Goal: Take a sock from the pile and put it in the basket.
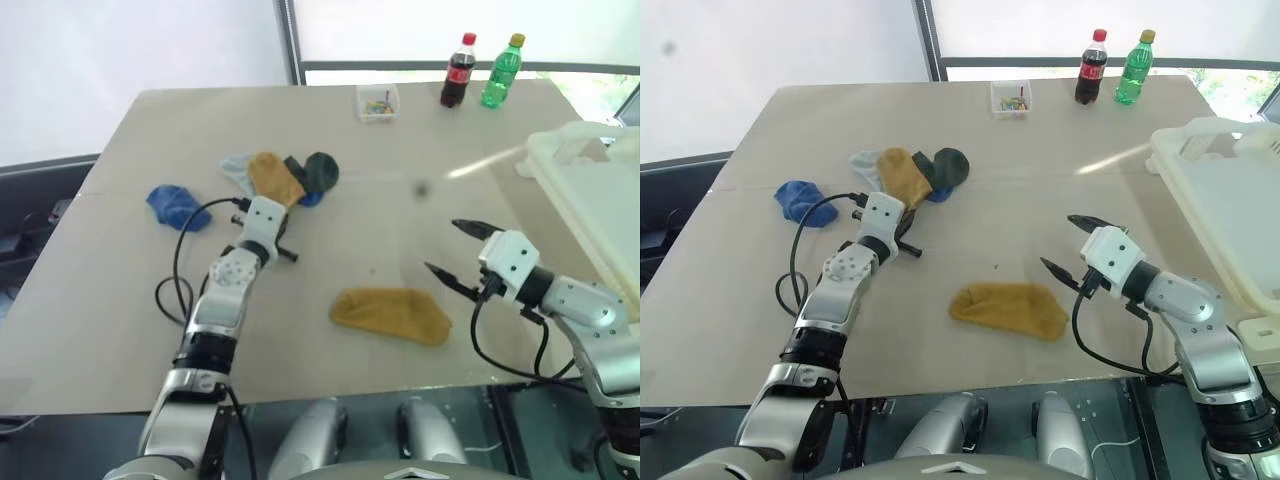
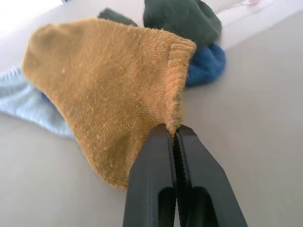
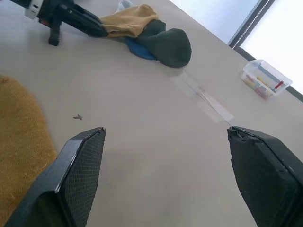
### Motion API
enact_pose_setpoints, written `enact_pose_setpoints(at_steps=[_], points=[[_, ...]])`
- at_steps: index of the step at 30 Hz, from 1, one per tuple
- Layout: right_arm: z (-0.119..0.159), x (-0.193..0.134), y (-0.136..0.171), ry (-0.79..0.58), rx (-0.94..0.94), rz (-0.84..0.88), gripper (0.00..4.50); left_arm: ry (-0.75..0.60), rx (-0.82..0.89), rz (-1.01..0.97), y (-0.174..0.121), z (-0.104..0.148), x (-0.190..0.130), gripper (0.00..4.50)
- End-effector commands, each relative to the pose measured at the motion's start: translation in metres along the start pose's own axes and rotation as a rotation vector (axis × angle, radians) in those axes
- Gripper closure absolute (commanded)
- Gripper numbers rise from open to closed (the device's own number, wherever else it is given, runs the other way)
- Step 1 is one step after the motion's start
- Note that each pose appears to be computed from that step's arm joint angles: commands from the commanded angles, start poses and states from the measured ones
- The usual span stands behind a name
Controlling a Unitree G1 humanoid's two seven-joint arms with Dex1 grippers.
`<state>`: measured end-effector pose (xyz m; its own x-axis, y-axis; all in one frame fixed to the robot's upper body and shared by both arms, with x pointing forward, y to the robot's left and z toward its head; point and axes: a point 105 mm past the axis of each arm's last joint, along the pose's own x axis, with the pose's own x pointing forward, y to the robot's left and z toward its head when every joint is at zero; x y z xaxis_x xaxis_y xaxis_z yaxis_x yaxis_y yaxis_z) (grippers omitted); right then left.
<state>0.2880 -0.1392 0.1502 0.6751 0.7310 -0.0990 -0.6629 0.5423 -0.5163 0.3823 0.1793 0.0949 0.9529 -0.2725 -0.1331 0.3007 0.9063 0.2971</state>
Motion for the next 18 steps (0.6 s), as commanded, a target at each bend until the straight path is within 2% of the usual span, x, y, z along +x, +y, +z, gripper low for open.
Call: enact_pose_setpoints(at_steps=[1,3,11,14,18], points=[[0.01,0.002,-0.001,-0.046,-0.027,0.006,0.27,0.025,-0.075,-0.095,-0.005,-0.002,-0.026,4.48],[0.01,0.003,-0.001,-0.05,-0.023,0.011,0.27,0.06,-0.146,-0.144,-0.01,-0.006,-0.04,4.48],[0.008,0.007,0.009,-0.061,-0.002,0.05,0.27,0.264,-0.221,-0.493,-0.039,-0.02,-0.115,4.48],[0.006,0.007,0.01,-0.06,0.003,0.062,0.27,0.27,-0.27,-0.594,-0.05,-0.011,-0.131,4.48],[0.006,0.008,0.011,-0.063,0.005,0.068,0.27,0.231,-0.411,-0.648,-0.065,0.01,-0.126,4.48]])
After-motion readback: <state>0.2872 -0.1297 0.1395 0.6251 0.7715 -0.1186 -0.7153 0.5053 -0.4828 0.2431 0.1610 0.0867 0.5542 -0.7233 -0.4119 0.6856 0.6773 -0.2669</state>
